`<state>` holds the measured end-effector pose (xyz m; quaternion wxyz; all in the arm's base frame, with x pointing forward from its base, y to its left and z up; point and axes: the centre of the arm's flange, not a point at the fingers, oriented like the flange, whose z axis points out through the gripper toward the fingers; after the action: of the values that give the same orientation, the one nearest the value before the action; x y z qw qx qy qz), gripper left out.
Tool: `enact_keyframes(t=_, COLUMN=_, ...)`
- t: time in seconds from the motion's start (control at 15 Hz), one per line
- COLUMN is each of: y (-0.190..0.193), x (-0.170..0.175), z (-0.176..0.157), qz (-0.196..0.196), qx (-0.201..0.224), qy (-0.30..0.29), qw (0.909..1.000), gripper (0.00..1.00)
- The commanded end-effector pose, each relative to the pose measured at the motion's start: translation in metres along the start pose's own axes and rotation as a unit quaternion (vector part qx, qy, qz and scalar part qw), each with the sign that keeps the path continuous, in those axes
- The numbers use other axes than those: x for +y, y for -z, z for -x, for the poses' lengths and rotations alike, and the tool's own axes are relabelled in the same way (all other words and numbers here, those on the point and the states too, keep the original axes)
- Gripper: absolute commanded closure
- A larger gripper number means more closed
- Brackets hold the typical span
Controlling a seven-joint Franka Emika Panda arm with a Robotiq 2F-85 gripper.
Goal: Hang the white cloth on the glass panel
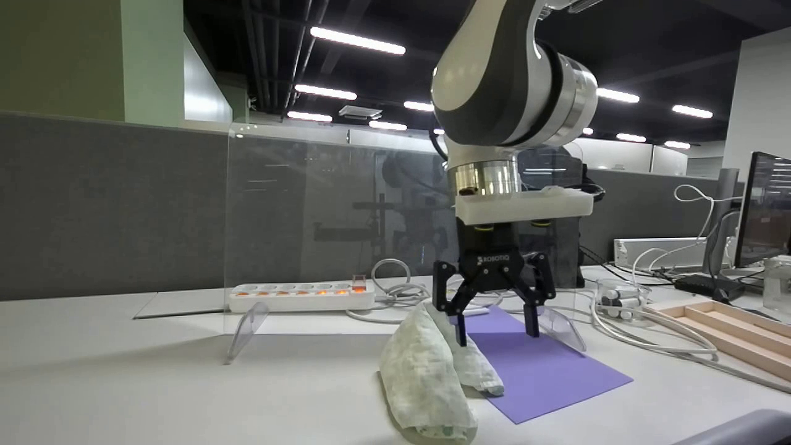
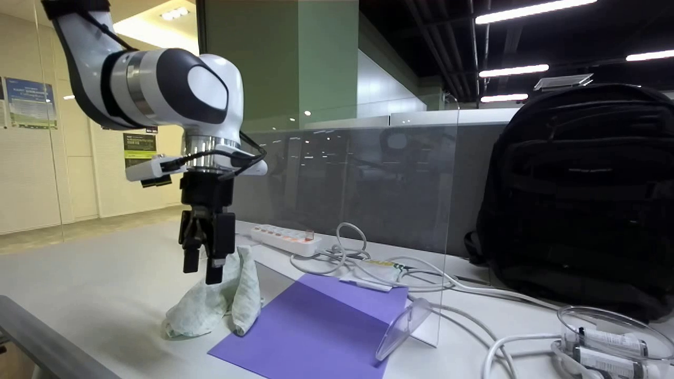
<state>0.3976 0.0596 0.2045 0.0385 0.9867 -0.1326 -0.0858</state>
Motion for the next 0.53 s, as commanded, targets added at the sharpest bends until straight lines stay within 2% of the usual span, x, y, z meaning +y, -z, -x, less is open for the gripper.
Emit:
enact_keyframes(t=0.0, y=-0.014, x=-0.021, z=-0.008, qz=0.011, qx=0.018, qy=0.026, qw=0.9994, gripper=0.0)
enact_keyframes(t=0.4, y=-0.025, x=-0.034, z=-0.014, qz=0.017, qx=0.039, qy=0.062, qw=0.9972, gripper=0.0)
enact_keyframes(t=0.47, y=-0.026, x=-0.034, z=-0.015, qz=0.018, qx=0.036, qy=0.065, qw=0.9971, gripper=0.03)
